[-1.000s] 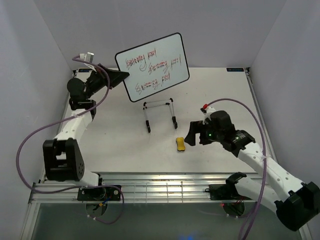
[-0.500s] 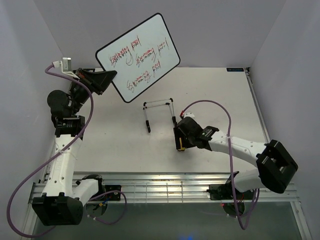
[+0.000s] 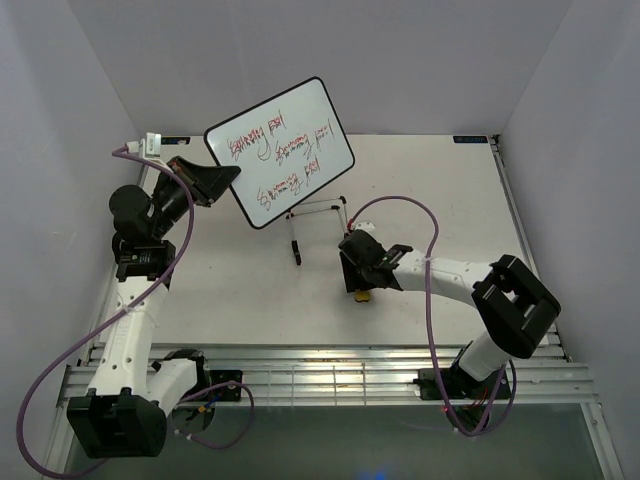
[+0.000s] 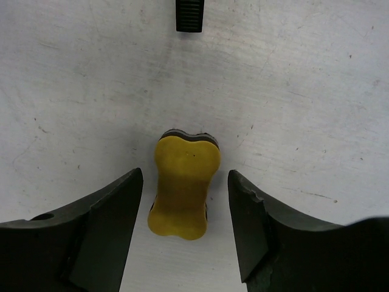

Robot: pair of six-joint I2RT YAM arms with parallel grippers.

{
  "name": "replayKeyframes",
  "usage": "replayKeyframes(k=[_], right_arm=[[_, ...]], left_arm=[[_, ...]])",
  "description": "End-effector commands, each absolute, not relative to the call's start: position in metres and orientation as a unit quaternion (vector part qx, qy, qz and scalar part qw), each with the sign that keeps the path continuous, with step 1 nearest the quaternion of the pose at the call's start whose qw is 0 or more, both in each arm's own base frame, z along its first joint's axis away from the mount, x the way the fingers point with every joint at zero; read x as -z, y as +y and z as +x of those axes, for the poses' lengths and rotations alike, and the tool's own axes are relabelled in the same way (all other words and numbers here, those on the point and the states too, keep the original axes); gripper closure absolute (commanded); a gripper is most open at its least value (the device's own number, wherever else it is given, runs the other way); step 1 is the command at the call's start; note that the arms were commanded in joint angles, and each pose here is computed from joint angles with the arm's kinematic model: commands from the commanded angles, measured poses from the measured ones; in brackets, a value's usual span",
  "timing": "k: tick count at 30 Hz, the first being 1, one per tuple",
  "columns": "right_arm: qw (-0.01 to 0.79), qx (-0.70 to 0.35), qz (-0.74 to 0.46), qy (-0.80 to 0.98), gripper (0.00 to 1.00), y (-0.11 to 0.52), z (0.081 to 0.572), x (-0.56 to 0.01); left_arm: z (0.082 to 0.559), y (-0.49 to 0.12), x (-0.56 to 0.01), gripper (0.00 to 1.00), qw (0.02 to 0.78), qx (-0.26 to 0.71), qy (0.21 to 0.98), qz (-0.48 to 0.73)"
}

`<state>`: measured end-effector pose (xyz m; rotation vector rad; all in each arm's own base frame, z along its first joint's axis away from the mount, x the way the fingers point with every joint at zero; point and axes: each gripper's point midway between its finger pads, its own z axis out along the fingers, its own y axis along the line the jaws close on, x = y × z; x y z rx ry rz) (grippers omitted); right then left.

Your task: Erase the whiteboard

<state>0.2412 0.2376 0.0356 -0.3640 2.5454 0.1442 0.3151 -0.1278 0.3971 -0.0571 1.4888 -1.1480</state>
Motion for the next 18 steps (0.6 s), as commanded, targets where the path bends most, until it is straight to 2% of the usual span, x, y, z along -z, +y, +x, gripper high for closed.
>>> replayKeyframes(k=[1, 3, 12, 14, 18], right_arm=[[0.307, -0.054, -0.129, 0.942, 0.38, 0.246, 0.257, -0.043], [0.303, -0.052, -0.13, 0.943, 0.44, 0.246, 0.258, -0.041], [0.298, -0.046, -0.13, 0.945, 0.53, 0.242, 0.254, -0.035], [0.296, -0.046, -0.13, 0.945, 0.58, 0.241, 0.253, -0.034], [0.305, -0.055, -0.126, 0.942, 0.62, 0.239, 0.251, -0.045]], left_arm=[[0.297, -0.126, -0.43, 1.0, 0.638, 0.483, 0.599, 0.011], [0.297, -0.126, -0.428, 1.0, 0.638, 0.48, 0.602, 0.013], [0.297, -0.124, -0.425, 1.0, 0.642, 0.464, 0.61, 0.016], [0.298, -0.124, -0.423, 1.0, 0.642, 0.461, 0.613, 0.016], [0.297, -0.125, -0.417, 1.0, 0.636, 0.46, 0.619, 0.022]])
